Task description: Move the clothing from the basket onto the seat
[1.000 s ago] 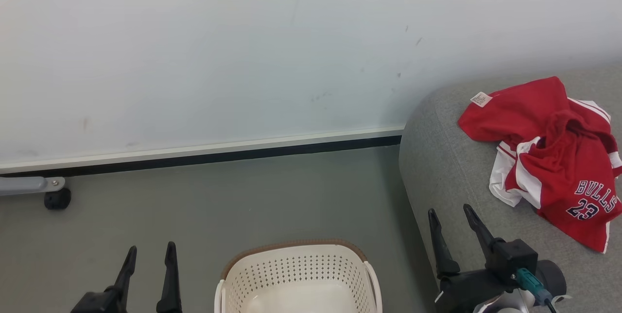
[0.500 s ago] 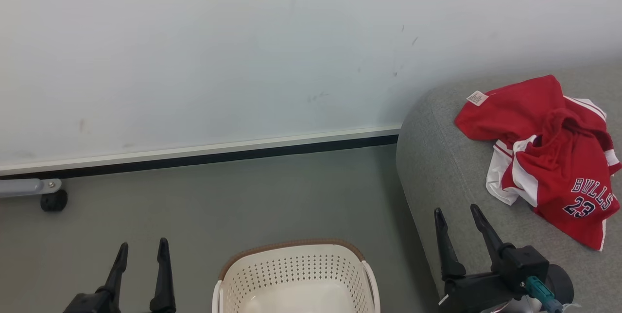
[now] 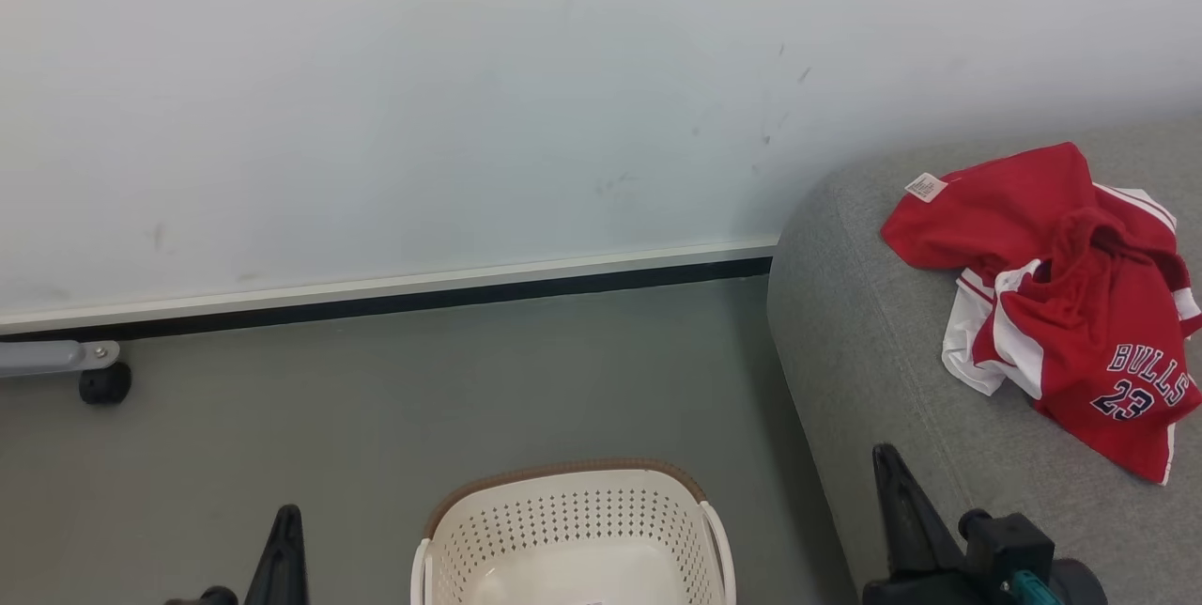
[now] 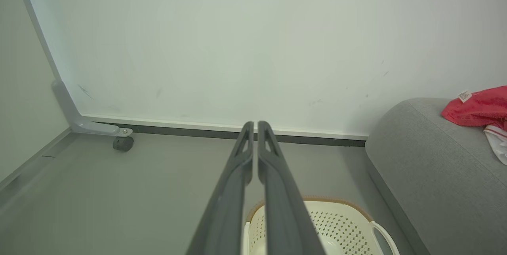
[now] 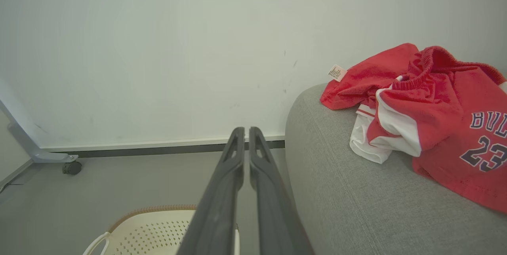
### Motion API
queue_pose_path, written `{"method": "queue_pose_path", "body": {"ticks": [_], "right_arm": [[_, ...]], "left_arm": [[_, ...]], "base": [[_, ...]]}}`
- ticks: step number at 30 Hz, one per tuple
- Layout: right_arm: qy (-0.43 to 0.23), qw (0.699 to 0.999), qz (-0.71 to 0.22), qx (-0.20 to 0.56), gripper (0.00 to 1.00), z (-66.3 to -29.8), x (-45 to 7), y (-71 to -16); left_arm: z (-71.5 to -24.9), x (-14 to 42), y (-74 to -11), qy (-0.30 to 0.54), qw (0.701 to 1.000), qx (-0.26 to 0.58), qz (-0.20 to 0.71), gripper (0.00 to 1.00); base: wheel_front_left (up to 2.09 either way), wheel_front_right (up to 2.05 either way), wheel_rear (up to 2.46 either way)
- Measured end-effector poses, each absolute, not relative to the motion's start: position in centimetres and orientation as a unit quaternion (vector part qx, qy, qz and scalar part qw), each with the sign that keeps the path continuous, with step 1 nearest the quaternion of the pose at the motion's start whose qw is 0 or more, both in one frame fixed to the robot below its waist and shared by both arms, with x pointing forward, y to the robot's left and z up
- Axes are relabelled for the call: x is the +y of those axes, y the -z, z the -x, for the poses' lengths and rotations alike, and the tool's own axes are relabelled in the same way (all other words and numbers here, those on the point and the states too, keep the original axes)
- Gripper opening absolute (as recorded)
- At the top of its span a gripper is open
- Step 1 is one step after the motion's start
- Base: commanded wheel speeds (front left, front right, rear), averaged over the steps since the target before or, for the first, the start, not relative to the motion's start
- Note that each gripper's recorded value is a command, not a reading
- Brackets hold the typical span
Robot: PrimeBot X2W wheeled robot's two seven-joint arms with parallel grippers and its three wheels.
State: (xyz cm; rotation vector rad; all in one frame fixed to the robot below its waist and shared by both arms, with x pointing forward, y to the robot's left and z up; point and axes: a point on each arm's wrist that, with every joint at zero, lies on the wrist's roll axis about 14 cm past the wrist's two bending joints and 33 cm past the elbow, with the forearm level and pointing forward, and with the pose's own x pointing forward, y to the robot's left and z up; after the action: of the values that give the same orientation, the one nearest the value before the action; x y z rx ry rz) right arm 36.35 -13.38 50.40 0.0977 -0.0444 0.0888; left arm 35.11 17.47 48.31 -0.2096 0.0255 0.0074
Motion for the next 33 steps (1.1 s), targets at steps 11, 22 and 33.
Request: {"method": "queue_pose_path", "body": {"ticks": [11, 22, 33], "right_arm": [[-0.025, 0.995, -0.090, 0.022, 0.00, -35.7, -14.4, -48.1], [0.000, 0.982, -0.180, 0.049, 0.00, -36.0, -15.5, -47.4], [0.017, 0.964, -0.258, 0.066, 0.00, -36.4, -16.3, -47.0]], "left_arm": [[-34.5, 17.8, -46.5, -0.018, 0.987, 0.049, 0.150, 0.00], [-34.7, 18.3, -45.9, -0.035, 0.972, 0.070, 0.223, 0.00], [-35.0, 18.6, -45.6, -0.045, 0.951, 0.083, 0.294, 0.00]], "base": [[0.00, 0.00, 0.00], [0.00, 0.00, 0.00], [0.00, 0.00, 0.00]]}}
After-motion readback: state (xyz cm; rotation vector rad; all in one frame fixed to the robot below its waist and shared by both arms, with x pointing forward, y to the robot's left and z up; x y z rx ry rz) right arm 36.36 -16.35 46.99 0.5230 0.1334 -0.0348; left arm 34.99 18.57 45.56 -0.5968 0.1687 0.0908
